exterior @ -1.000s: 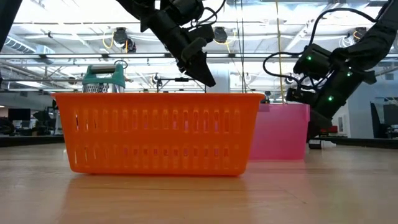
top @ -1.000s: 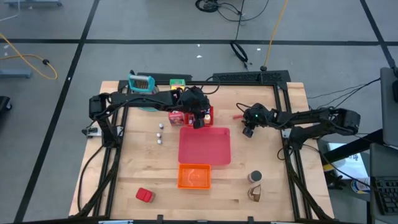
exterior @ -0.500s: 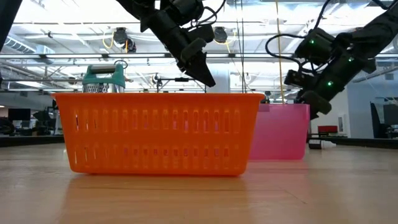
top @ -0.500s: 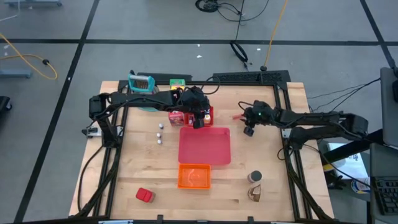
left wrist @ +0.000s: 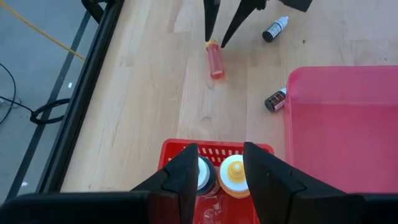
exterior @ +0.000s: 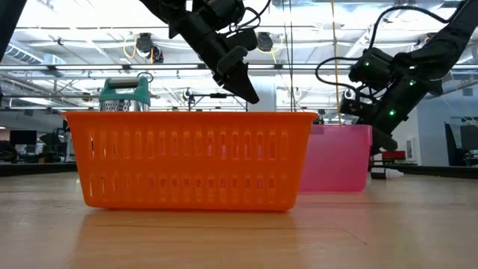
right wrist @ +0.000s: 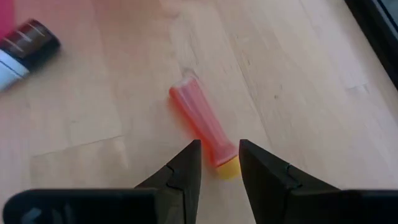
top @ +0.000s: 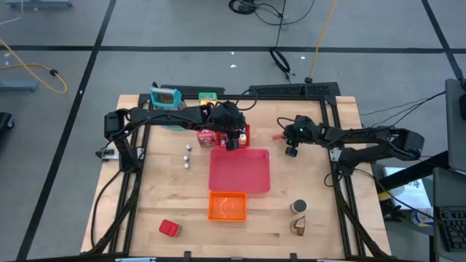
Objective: Pick & Place Kitchen Items
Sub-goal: Put the transparent food coloring bottle into the red bin
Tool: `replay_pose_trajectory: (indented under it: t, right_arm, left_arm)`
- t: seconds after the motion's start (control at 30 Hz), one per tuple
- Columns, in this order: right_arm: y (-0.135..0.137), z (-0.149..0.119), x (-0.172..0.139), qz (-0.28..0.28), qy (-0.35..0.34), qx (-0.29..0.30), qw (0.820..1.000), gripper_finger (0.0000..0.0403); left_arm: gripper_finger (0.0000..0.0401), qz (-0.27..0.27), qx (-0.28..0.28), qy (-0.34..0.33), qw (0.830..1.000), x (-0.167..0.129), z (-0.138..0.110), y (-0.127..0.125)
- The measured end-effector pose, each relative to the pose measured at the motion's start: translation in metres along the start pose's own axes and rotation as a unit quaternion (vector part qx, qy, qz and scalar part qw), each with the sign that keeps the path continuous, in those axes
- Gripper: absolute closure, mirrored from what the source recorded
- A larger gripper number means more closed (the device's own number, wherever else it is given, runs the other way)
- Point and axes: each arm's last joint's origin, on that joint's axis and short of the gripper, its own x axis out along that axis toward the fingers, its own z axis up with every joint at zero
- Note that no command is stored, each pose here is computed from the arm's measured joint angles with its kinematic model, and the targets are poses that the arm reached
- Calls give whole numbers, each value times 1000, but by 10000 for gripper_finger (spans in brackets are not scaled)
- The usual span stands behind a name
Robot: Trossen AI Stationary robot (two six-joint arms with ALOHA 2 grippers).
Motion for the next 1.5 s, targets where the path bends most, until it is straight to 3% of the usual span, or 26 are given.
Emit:
replay_pose_trajectory:
  t: [0.47,0.63,1.03,1.27,1.5]
  right_arm:
    - [-1,-10,24,24,25,8,999,305]
    - [1,-9,22,24,25,24,999,341]
    - [11,-2,13,18,15,33,999,343]
    - [14,33,-13,-5,-39,20,999,343]
    - [23,67,-35,13,-115,1,993,343]
  left_arm:
    - [272,0,6,-1,1000,0,0,0]
    - [272,0,4,-1,1000,0,0,0]
    - [272,0,-4,0,1000,0,0,0]
    - [272,2,-6,0,1000,0,0,0]
    - [272,2,-3,-1,1000,0,0,0]
